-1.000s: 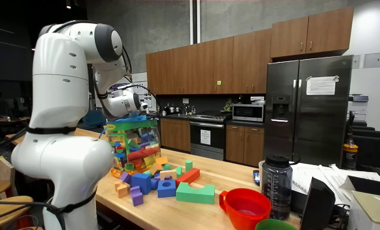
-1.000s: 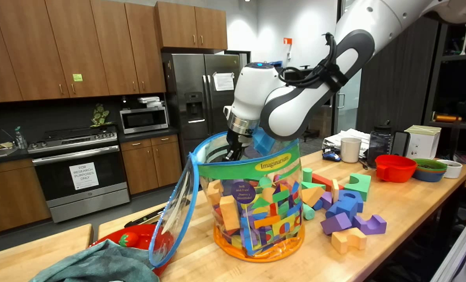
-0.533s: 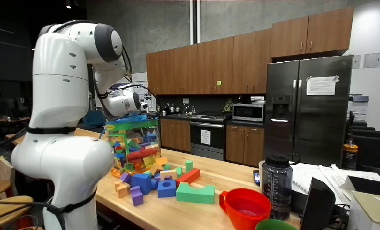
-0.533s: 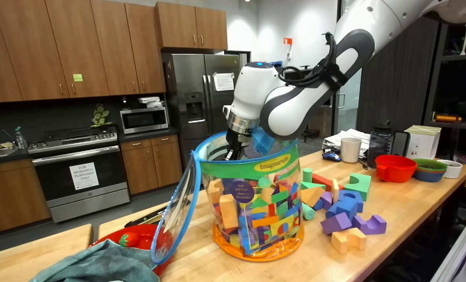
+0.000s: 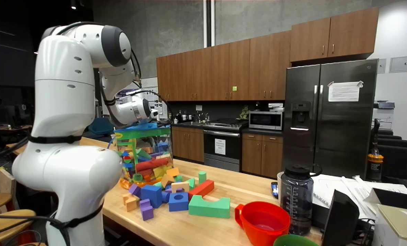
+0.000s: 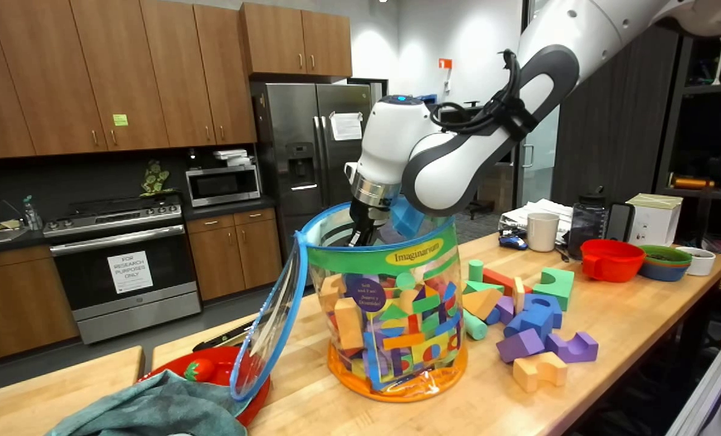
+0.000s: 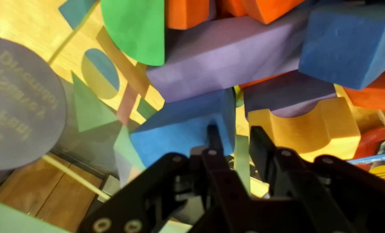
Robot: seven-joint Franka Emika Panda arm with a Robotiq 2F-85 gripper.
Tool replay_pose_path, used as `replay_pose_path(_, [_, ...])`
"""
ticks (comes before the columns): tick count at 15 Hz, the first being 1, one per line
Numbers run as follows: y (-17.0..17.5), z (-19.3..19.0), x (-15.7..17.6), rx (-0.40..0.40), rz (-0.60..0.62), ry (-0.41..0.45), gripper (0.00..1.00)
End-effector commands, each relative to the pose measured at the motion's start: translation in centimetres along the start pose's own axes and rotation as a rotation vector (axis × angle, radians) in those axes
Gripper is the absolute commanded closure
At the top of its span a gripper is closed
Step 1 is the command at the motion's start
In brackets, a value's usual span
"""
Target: Pick up one blue rectangular block and put it on the table, pick up one green cylindrical block and put it on the table
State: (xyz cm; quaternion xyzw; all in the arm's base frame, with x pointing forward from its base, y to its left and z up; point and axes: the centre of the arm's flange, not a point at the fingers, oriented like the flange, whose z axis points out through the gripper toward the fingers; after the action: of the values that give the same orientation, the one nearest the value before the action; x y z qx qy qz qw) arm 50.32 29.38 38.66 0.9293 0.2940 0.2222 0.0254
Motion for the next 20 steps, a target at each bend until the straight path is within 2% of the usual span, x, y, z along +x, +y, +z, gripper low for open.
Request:
replay_pose_path(1, [1.4,-0.5,0.4,-0.021,-0.035,-0.002,0.39])
replay_pose_path(6, [3.4,-1.3,1.5,-0.039,-0.064,0.019,0.03])
replay_pose_path(7, [3.7,-1.5,1.7,-0.041,-0.065,0.024,0.01])
replay_pose_path(8, [2.8,-0.8,1.2,-0.027,-0.046,0.025,0.15])
replay_pose_path(10, [3.2,-1.0,1.4,-0.031,-0.051,0.03,0.01])
replay_pose_path(20, [3.0,-1.9,2.3,-0.04,-0.08,0.04,0.0])
